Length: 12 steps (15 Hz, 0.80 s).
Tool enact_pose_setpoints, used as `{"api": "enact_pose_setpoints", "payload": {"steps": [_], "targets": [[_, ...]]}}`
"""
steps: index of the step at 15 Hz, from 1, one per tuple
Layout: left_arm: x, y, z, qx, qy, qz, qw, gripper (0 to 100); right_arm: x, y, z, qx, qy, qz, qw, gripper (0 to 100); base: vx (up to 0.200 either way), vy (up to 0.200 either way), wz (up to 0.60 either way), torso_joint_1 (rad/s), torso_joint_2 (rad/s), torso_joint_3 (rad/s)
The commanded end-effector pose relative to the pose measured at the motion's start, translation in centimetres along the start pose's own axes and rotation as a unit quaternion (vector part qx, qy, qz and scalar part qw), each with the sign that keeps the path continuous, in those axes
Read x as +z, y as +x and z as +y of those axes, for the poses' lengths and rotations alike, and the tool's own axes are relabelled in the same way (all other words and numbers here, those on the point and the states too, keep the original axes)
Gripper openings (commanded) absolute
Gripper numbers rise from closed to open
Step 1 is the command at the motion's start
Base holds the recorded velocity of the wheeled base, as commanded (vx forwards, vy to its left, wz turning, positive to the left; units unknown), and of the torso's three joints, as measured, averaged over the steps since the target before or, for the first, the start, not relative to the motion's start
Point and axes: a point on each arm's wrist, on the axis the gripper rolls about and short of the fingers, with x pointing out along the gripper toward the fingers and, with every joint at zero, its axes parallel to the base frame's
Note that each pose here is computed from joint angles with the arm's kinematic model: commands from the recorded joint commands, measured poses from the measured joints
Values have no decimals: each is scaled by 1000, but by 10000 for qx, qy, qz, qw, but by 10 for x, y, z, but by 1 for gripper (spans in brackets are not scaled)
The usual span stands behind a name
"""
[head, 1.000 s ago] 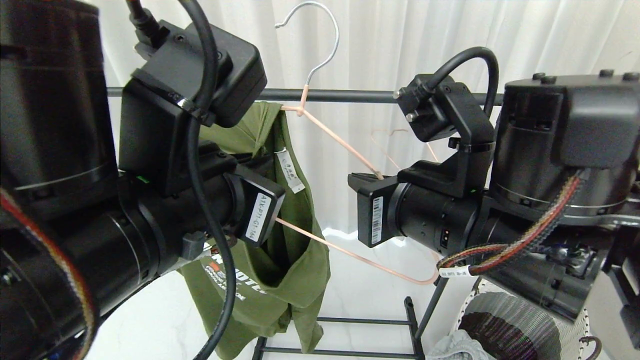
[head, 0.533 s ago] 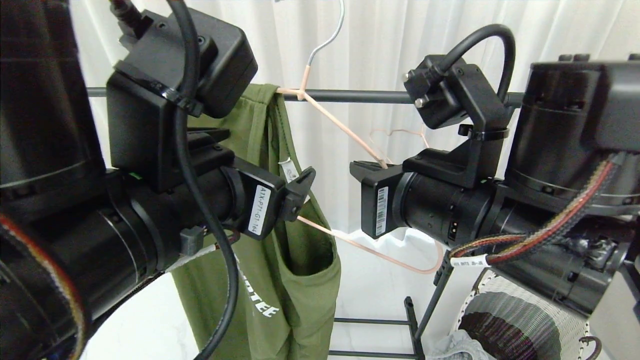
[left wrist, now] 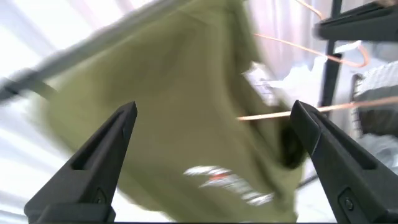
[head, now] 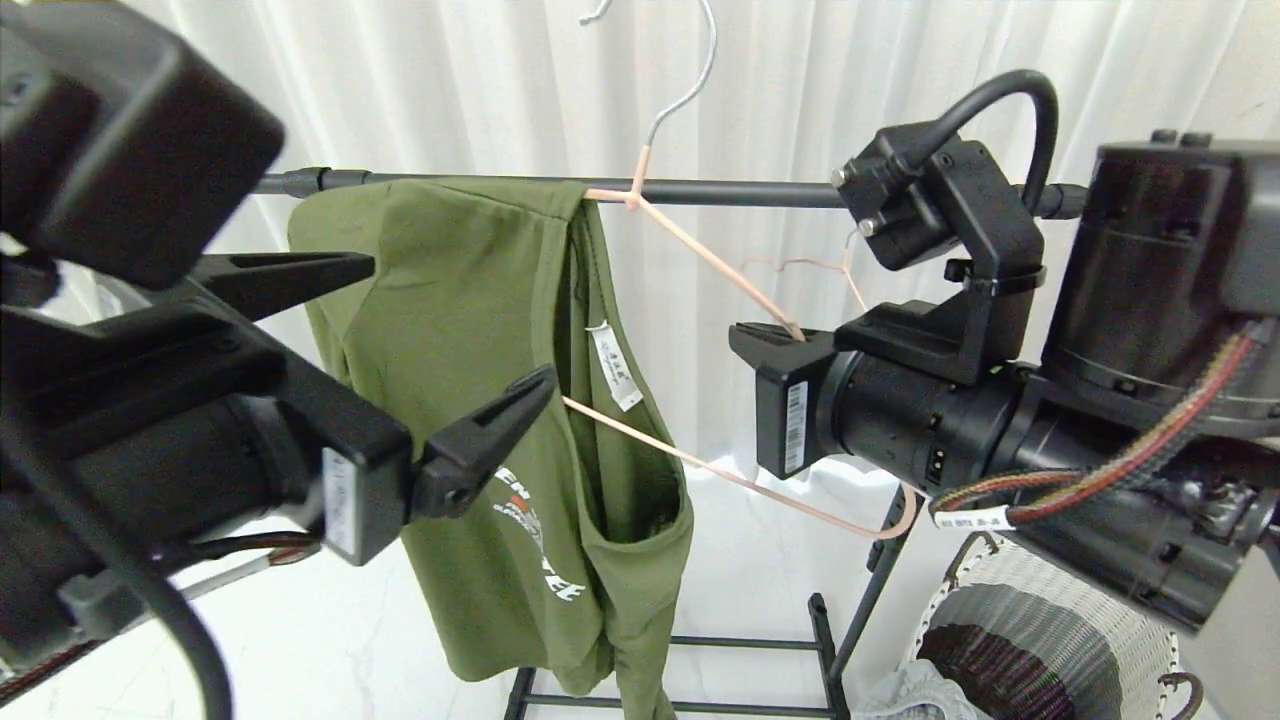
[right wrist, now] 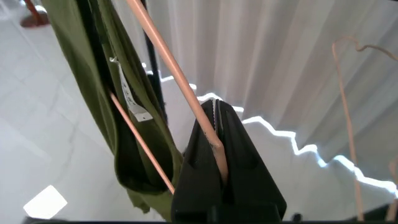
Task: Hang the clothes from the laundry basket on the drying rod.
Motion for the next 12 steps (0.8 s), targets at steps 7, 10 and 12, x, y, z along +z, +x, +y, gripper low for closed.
{"api": "enact_pose_setpoints", "payload": {"steps": [7, 10, 12], "targets": [[-22, -4, 38, -340, 1543, -314, 9869, 100, -18, -55, -24, 70, -592, 164, 9981, 0, 0, 0, 0, 0, 0, 0], [-25, 9, 32, -510, 1658, -181, 9847, 100, -20, -58, -15, 263, -730, 188, 9968, 0, 0, 0, 0, 0, 0, 0], [-28, 15, 28, -575, 1719, -84, 9834, 100, -20, -60, -9, 386, -785, 180, 9960, 0, 0, 0, 0, 0, 0, 0]]}}
